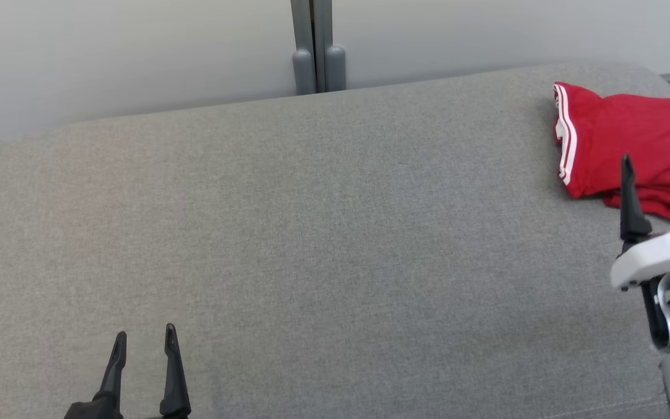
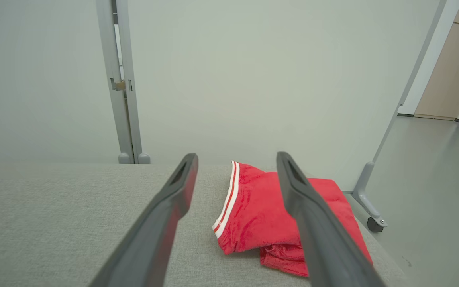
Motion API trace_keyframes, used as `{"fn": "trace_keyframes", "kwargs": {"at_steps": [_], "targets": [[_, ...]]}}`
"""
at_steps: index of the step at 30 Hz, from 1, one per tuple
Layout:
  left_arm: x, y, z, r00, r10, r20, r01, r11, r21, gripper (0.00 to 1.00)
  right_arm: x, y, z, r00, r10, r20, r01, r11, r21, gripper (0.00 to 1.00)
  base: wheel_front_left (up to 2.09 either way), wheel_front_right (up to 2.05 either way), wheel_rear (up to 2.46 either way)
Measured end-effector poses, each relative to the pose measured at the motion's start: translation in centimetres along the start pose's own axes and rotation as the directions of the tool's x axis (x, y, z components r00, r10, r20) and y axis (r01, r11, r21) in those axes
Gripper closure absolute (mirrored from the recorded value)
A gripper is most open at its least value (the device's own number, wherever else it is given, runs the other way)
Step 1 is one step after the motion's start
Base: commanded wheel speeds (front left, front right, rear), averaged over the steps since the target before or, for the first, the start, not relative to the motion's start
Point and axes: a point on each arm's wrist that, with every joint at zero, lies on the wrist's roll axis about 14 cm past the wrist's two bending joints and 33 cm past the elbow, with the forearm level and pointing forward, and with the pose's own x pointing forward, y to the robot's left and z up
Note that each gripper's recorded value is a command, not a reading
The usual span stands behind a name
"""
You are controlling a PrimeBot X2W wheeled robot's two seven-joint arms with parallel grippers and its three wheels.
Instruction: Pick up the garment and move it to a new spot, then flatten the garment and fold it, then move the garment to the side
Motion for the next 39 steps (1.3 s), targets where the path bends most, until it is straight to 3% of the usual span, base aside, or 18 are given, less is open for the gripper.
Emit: {"fn": "trace_keyframes", "kwargs": {"at_steps": [9,16,21,22,26,31,39], "targets": [[-2.2,1.8,0.9,0.998,0.047,0.033,-0.047,0.999,0.012,0.0,-6.9,7.5,-2.3,0.993,0.114,-0.041,-0.11,0.989,0.103,0.0,0.0,0.0,0.0],[-2.8,2.4,0.6,0.998,0.065,0.026,-0.065,0.998,0.013,0.0,-10.4,10.2,-4.6,0.978,0.169,-0.118,-0.155,0.98,0.121,0.0,0.0,0.0,0.0],[-2.8,2.3,0.5,0.998,0.06,0.022,-0.06,0.998,0.012,0.0,-10.8,10.5,-4.7,0.977,0.172,-0.123,-0.155,0.979,0.132,0.0,0.0,0.0,0.0],[-2.8,2.2,0.4,0.998,0.055,0.021,-0.055,0.998,0.001,1.0,-10.8,10.6,-4.7,0.977,0.172,-0.122,-0.156,0.979,0.133,1.0,0.0,0.0,0.0],[-3.1,2.2,-0.8,0.998,0.059,-0.018,-0.059,0.998,-0.009,1.0,-11.5,10.7,-6.1,0.97,0.172,-0.17,-0.147,0.977,0.151,1.0,0.0,0.0,0.0],[-3.1,2.6,-1.3,0.996,0.08,-0.051,-0.084,0.992,-0.09,1.0,-11.4,10.1,-6.6,0.97,0.141,-0.2,-0.092,0.967,0.236,1.0,0.0,0.0,0.0],[-2.4,3.1,-1.3,0.992,0.101,-0.07,-0.114,0.966,-0.231,1.0,-11.2,9.6,-6.7,0.971,0.108,-0.213,-0.02,0.925,0.379,1.0,0.0,0.0,0.0]]}}
